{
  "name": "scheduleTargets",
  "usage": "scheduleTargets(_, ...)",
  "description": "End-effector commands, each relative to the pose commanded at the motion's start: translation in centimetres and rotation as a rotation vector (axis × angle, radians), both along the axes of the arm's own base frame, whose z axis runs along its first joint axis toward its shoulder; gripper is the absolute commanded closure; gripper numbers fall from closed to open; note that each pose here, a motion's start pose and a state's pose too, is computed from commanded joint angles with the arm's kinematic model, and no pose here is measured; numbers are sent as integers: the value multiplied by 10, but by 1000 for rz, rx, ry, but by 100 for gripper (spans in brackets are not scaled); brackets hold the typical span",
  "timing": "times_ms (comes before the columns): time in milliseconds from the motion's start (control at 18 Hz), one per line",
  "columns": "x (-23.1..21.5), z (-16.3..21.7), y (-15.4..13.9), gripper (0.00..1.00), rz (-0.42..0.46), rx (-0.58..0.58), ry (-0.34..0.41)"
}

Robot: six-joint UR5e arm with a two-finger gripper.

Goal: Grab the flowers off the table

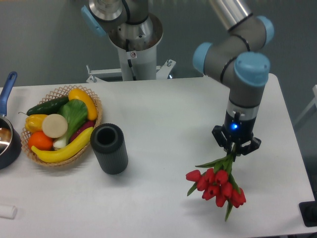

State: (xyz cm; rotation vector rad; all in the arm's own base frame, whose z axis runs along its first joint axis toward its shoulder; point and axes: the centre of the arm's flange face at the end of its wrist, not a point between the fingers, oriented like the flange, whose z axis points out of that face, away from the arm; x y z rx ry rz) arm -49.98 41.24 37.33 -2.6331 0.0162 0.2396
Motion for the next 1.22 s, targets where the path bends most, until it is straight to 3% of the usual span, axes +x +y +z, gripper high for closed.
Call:
scheduleTargets(278,22,57,0,76,51,174,-40)
scheduleTargets(500,33,86,-2,76,88,303,-119)
scheduleTargets(1222,20,98,-21,76,109,350,-118)
